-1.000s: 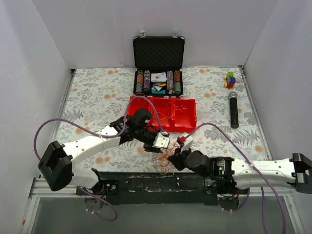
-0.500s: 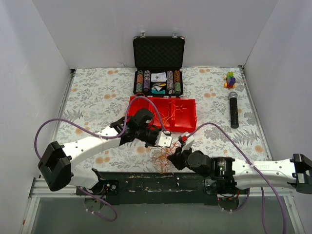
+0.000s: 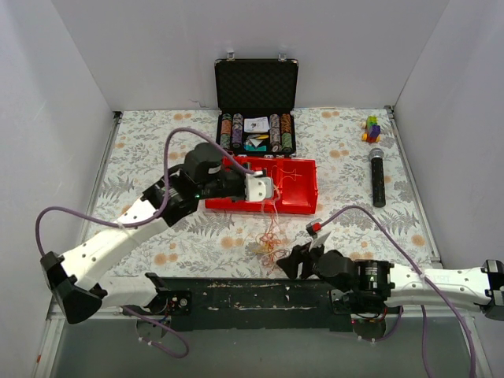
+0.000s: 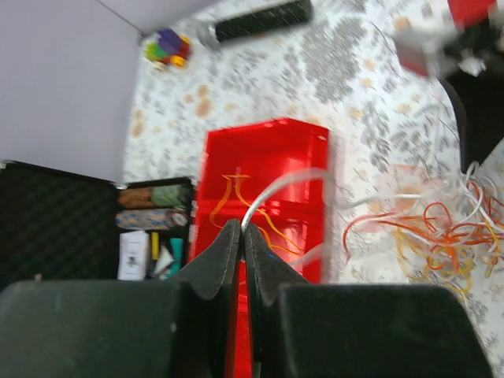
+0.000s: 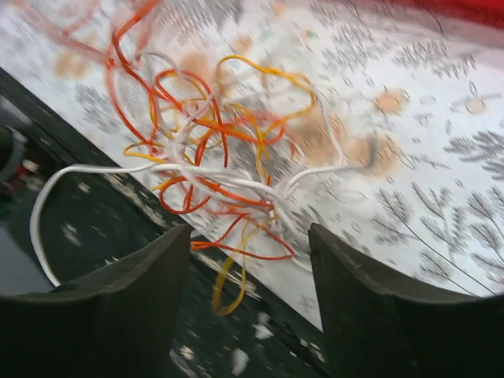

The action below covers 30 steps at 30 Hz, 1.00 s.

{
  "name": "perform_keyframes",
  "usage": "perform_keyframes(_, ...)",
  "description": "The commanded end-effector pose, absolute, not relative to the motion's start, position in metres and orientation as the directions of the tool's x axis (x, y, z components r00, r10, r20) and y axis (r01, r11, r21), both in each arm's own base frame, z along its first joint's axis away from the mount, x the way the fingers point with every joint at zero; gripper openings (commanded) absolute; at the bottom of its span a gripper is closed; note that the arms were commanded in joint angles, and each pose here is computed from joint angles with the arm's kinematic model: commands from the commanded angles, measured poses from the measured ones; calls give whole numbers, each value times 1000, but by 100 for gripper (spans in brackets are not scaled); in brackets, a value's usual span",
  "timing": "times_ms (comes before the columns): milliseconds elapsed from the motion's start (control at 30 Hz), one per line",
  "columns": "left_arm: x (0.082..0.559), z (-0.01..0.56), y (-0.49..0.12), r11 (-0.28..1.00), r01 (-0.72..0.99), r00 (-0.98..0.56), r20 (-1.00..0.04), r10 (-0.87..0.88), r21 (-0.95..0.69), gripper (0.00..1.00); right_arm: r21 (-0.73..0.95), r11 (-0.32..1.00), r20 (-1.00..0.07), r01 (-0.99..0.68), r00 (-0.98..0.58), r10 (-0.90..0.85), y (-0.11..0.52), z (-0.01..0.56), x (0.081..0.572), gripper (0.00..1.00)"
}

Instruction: Untangle the cables

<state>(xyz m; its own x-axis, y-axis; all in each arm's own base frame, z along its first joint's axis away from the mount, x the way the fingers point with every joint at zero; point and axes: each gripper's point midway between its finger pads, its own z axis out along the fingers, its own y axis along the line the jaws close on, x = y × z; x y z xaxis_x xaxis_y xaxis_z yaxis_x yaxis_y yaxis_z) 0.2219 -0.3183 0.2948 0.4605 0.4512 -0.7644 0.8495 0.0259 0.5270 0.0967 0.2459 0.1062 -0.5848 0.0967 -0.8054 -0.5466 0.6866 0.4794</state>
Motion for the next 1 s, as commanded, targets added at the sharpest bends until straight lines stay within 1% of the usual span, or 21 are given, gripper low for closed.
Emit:
perform_keyframes(0,219,363,-304,140,803,498,-781,376,580,0,416,741,-783,-527,-622,-2,229,80,90,74)
perform_keyframes(167,213,373,-296,157,787,516,-776,363,597,0,395,740,-808,-545,-589,-2,232,99,95,75)
perform_keyframes(300,212,393,-294,185,772,529,-777,342,608,0,387,731,-829,-562,-560,8,237,115,99,75)
perform_keyframes(500,217,455,-287,299,704,582,-765,276,644,0,349,753,-842,-558,-539,-10,233,132,104,75)
perform_keyframes(600,207,478,-286,305,718,587,-779,219,626,0,340,749,-867,-568,-497,16,234,155,110,76)
perform_keyframes(733,183,493,-287,242,753,596,-790,145,612,0,288,750,-917,-595,-398,35,242,189,122,76)
perform_keyframes(767,178,498,-286,244,773,576,-809,117,585,0,275,749,-924,-602,-380,34,245,195,124,76)
perform_keyframes(833,175,509,-286,254,779,570,-816,93,573,0,263,730,-938,-631,-345,39,256,209,125,76)
perform_keyframes(967,180,526,-286,293,781,555,-828,77,551,0,285,675,-945,-680,-317,80,282,233,123,76)
